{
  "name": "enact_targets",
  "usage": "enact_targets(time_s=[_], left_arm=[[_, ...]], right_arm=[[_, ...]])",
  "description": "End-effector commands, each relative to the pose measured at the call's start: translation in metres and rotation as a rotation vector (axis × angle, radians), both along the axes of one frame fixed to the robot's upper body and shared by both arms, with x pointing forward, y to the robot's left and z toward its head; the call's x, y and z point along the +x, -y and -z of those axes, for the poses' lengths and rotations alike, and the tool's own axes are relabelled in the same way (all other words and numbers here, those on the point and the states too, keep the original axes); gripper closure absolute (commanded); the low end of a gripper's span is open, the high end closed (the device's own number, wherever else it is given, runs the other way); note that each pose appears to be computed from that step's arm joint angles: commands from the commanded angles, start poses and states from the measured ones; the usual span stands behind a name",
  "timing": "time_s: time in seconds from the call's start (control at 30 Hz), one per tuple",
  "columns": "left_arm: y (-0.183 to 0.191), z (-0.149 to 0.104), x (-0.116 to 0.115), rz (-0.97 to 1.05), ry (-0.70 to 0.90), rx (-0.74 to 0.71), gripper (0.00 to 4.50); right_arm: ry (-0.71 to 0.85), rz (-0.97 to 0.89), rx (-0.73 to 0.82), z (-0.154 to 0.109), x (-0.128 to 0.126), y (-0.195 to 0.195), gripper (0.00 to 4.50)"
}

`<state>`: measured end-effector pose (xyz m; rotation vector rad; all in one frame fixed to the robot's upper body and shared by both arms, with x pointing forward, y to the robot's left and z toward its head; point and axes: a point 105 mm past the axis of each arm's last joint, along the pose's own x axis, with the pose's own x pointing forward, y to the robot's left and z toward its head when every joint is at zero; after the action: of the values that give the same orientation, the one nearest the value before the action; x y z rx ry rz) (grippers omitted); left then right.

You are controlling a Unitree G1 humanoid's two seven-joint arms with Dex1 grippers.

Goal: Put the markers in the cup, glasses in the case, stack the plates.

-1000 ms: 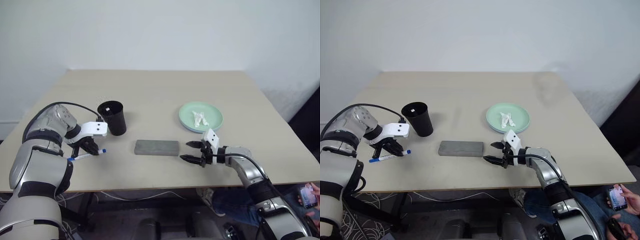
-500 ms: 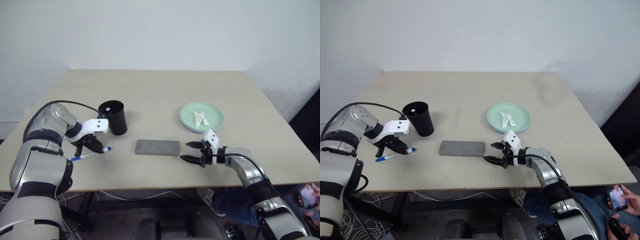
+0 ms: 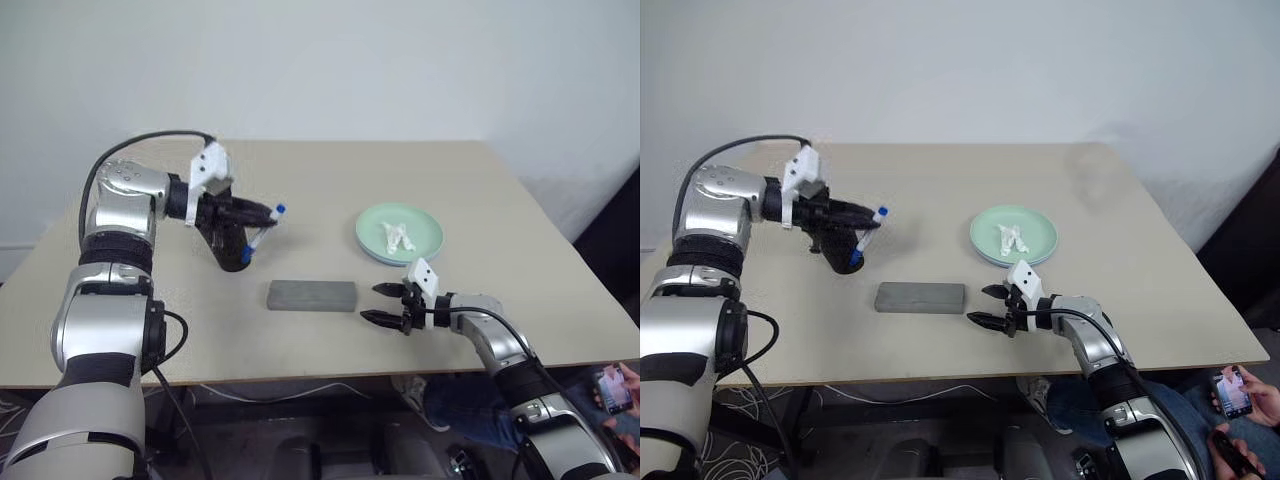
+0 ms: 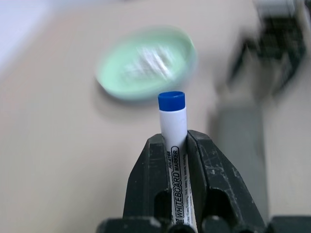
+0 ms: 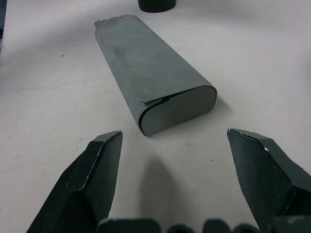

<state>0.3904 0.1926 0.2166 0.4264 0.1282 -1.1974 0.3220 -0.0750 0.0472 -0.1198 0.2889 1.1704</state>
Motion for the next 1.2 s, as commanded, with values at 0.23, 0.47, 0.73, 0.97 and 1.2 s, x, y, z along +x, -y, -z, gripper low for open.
enact_targets(time_s=[0.23,0.47,0.73,0.97,1.2], left_arm=[[-0.033,-0.082,0.010,-0.250,0.277,-0.268,4.39],[-0.066,-0.081,0.010,-0.416,0.309,-0.372,4.39],[-0.082,-0.044,0.012,-0.513,0.221,-0.424,4.39],[-0.081,-0.031,0.016,-0.540,0.186,-0.466,4.39],[-0.077,-0.018,0.019,-0.551,0.155,-0.473,4.39]], right_arm=[[0.058,-0.021,0.015,-0.016,0.005,-0.002,0.75],[0.055,-0.027,0.014,-0.015,0.004,-0.003,0.75],[0.076,-0.031,0.037,-0.023,0.007,-0.008,0.75],[0.068,-0.066,0.080,-0.035,0.003,-0.007,0.75],[0.047,-0.099,0.175,-0.058,-0.005,-0.006,0.75]])
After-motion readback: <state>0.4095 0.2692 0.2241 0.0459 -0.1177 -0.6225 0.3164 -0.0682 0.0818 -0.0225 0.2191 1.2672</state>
